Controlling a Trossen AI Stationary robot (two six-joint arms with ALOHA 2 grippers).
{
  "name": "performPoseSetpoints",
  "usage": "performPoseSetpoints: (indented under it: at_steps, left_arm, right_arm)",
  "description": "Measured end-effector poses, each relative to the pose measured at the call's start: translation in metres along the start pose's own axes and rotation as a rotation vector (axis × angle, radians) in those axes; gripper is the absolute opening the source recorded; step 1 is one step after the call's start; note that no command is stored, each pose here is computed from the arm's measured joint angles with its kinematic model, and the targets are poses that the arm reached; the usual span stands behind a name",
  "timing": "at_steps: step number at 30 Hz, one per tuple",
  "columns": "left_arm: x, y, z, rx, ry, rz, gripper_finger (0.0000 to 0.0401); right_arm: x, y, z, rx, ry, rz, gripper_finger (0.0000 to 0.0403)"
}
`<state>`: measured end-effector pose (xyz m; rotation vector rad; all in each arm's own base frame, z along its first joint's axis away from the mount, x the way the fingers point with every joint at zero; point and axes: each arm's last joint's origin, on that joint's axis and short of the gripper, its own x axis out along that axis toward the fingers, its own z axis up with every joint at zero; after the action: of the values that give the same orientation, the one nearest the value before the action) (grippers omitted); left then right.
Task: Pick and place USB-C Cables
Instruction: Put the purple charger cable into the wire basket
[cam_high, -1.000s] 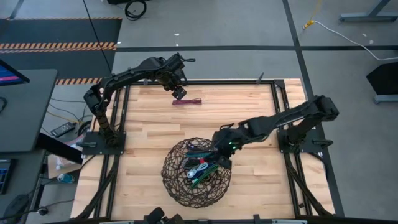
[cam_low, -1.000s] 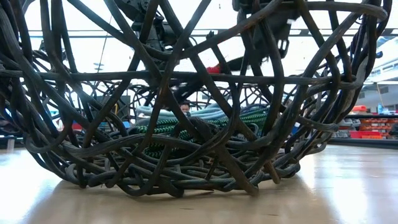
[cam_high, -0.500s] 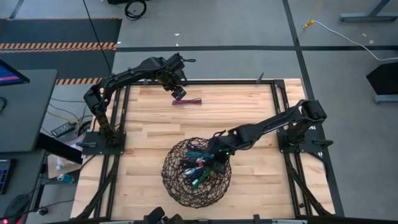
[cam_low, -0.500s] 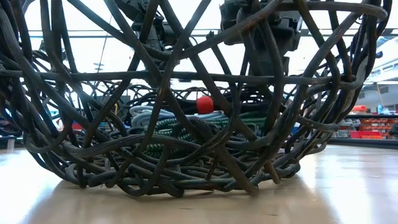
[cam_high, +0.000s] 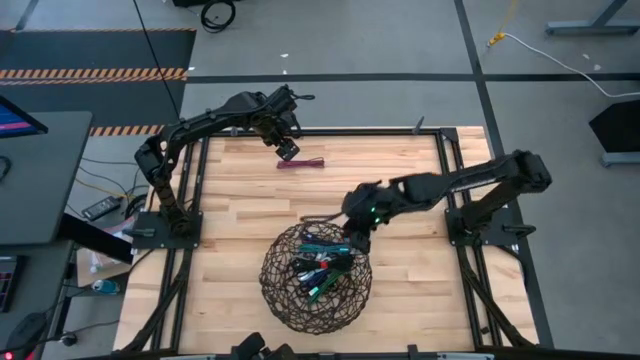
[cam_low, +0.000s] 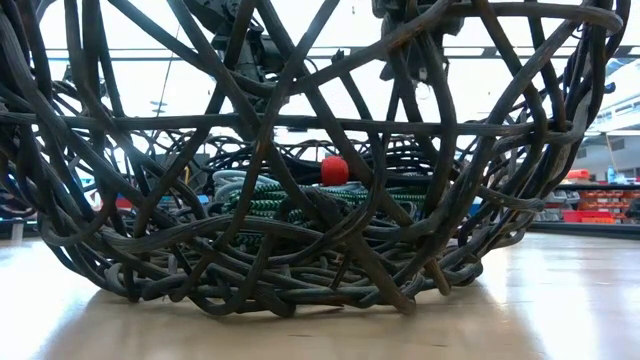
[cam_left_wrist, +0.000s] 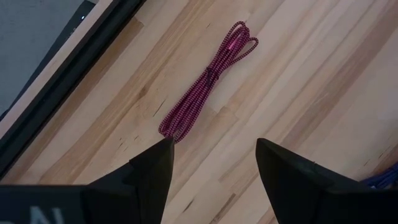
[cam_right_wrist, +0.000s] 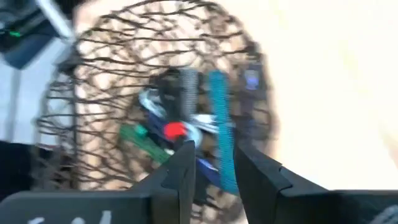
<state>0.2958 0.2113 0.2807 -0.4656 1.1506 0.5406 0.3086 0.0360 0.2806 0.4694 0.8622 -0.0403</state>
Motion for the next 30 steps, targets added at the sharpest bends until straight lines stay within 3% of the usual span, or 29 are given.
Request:
performPoseSetpoints:
  at_steps: [8,14,19,26,30]
  left_arm:
    - [0.000,0.000,0.000,0.000,-0.002,0.000,0.0233]
    - [0.000,0.000,0.000,-0.006,-0.003,-0.001,0.0233]
    - [0.000,0.000,0.001,-0.027,-0.008,-0.001,0.0233]
    - [0.000,0.000,0.002,-0.053,-0.023,-0.002,0.0233]
    - [0.000,0.000,0.002,-0.053,-0.024,-0.003,0.0233]
  right_arm:
    - [-0.040,-0.043,-0.009,0.052,0.144,-0.206,0.0115]
    - [-0.045,-0.065,-0.014,0.088,0.248,-0.324,0.0115]
    - [-0.034,-0.079,-0.017,0.069,0.298,-0.304,0.0130]
    - [-0.011,-0.100,-0.044,0.102,0.417,-0.245,0.0173]
    - [-0.003,-0.104,-0.052,0.105,0.396,-0.218,0.0192]
